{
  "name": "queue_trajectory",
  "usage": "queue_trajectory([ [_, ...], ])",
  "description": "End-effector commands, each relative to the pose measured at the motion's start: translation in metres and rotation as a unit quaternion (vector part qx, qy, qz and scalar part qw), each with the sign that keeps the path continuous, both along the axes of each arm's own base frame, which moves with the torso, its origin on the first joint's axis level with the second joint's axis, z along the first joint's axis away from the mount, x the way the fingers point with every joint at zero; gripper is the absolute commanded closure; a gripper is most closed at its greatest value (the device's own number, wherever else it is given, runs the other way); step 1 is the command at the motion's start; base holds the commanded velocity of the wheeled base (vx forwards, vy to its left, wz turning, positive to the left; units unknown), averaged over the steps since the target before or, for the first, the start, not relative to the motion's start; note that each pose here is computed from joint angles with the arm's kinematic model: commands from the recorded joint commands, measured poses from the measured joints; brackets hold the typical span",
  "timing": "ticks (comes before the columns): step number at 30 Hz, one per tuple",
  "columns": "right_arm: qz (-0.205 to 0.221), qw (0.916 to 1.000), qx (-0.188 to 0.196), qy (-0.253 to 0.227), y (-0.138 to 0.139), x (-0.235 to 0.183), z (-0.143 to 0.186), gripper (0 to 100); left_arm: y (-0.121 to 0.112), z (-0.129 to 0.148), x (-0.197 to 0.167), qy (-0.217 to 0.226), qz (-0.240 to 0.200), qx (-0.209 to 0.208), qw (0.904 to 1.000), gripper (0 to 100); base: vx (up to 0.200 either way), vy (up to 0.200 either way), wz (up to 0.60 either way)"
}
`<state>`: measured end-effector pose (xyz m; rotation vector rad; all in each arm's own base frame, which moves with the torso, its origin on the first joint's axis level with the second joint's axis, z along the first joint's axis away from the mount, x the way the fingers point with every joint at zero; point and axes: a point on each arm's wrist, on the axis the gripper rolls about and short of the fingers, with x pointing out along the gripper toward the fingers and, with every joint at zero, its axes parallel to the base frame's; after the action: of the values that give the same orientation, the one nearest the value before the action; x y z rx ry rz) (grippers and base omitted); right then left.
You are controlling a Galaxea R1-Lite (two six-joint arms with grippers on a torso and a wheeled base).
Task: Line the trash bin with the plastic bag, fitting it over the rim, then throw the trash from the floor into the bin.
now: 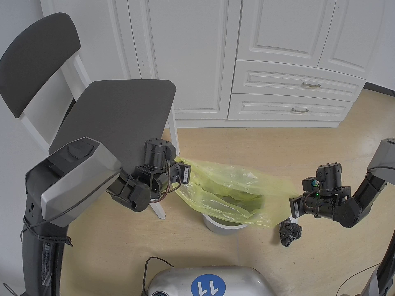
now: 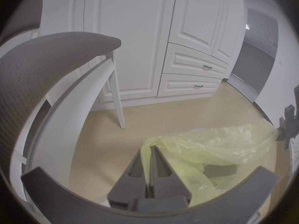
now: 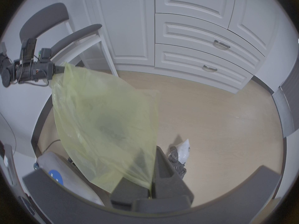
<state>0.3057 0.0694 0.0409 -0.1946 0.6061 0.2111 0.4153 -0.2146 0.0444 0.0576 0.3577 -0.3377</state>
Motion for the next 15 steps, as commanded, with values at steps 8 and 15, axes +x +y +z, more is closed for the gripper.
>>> queue_trajectory([
  [8, 0.026, 0.9973, -0.052, 0.045, -0.009, -0.024, 0.005, 100, 0.021, -0.004, -0.034, 0.03, -0.056, 0.08, 0.9948, 100, 0.0, 0.0, 0.0],
  [15, 0.047, 0.9942, -0.074, 0.063, -0.008, -0.031, 0.001, 100, 0.021, -0.012, -0.042, 0.048, -0.063, 0.088, 0.993, 100, 0.0, 0.0, 0.0],
])
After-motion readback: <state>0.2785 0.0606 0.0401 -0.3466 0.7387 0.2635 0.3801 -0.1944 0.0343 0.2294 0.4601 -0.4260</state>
